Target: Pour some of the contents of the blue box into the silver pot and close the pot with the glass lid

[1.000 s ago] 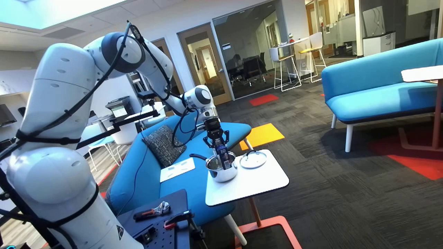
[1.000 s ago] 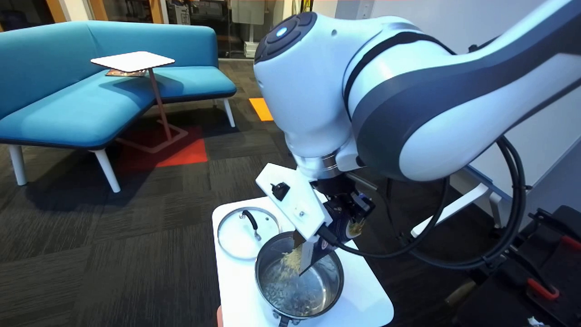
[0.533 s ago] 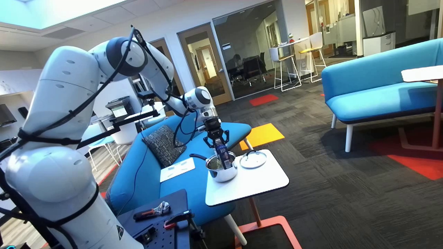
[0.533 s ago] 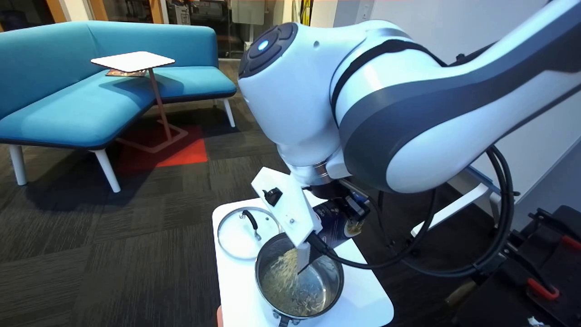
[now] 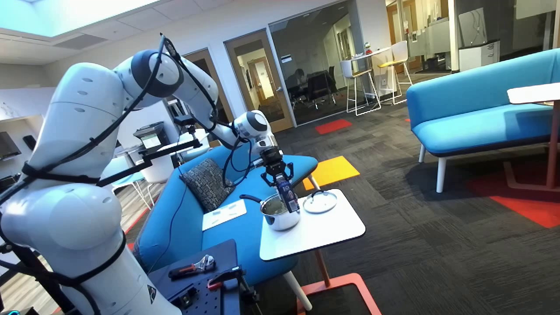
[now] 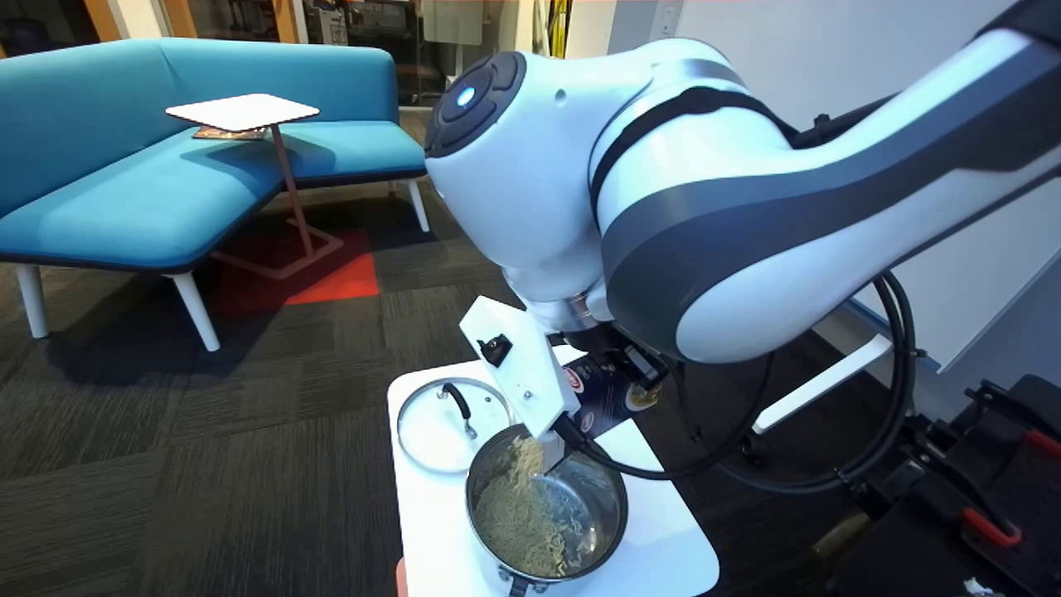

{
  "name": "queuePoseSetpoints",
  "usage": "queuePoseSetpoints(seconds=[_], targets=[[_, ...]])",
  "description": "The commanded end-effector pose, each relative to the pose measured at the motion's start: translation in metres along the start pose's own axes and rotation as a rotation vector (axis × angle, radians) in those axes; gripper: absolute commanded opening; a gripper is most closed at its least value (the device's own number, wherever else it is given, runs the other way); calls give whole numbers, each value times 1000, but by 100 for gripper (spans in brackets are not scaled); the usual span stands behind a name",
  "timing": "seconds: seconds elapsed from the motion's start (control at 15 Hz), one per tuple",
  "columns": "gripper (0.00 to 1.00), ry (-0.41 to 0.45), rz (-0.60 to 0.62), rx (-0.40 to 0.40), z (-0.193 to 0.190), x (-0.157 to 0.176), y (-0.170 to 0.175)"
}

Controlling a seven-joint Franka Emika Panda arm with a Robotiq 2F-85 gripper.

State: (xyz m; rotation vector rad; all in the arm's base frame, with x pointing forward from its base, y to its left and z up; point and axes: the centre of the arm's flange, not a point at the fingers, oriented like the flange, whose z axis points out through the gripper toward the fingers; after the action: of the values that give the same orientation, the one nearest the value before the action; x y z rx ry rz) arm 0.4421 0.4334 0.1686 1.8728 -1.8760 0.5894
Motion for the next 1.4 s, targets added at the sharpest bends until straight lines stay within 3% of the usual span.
queuePoseSetpoints(seconds=[0.0,0.6,1.33], targets=[[17,-2,-15,-12,-4,3,-3],[17,-154,6,-88,40,33,-19],[17,-379,-8,-80,70,67,-28]])
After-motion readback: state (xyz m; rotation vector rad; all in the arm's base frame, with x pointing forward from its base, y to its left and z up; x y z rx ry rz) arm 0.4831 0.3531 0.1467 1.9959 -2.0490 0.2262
